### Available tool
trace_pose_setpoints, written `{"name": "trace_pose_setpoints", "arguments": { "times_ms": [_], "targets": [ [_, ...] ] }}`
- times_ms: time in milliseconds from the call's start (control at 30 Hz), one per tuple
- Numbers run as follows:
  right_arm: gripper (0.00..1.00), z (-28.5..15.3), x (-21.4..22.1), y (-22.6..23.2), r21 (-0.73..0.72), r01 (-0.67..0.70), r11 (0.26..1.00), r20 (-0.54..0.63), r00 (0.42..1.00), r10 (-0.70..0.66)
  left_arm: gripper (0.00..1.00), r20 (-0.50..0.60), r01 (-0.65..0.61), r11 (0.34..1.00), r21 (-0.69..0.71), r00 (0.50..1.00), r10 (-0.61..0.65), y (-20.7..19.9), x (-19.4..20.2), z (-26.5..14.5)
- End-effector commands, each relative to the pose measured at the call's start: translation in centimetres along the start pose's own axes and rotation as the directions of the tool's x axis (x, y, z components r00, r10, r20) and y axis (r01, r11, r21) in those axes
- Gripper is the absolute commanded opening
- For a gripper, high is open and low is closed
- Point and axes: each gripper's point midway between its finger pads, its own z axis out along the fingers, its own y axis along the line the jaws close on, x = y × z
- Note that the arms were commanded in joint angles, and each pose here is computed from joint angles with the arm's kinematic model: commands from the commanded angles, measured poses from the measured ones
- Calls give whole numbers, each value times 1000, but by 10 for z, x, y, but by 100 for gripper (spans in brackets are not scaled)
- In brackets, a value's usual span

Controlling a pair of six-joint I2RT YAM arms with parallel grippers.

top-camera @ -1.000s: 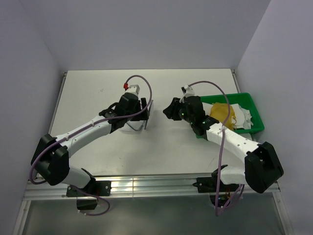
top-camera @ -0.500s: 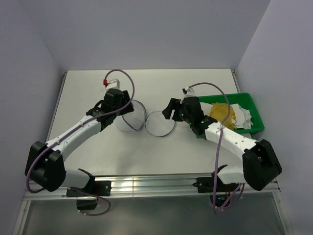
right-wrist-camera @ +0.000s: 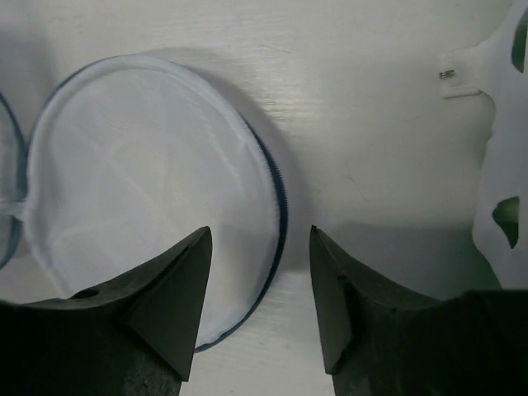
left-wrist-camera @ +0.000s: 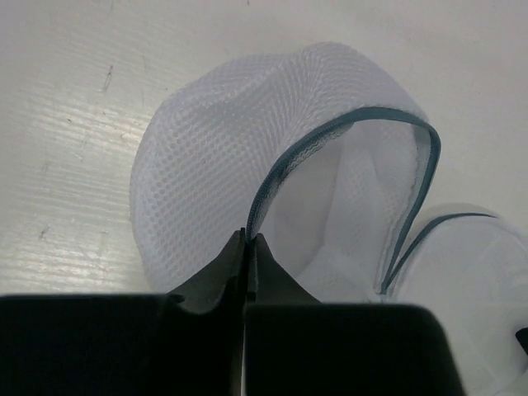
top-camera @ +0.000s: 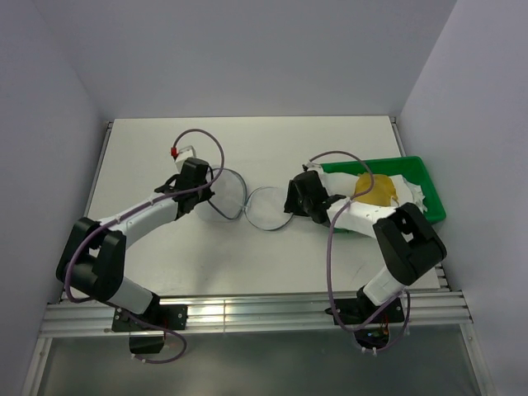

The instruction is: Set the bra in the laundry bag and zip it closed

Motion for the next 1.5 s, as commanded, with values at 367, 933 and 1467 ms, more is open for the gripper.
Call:
{"name": "trace_pose_setpoints", "arguments": {
  "times_ms": [367, 933, 1467],
  "targets": [
    [11, 36, 8, 125, -292, -1, 956, -123, 992, -36, 4, 201, 238, 929, -282, 962, -185, 110, -6, -25],
    [70, -66, -102, -27, 57, -81, 995, 202, 977, 68, 99, 213, 122, 918, 376, 953, -214, -9, -68, -154],
    [76, -114, -65, -219, 634, -302, 712, 258, 950, 174, 98, 121, -54, 694, 718, 991, -48, -69, -36, -219]
  ]
}}
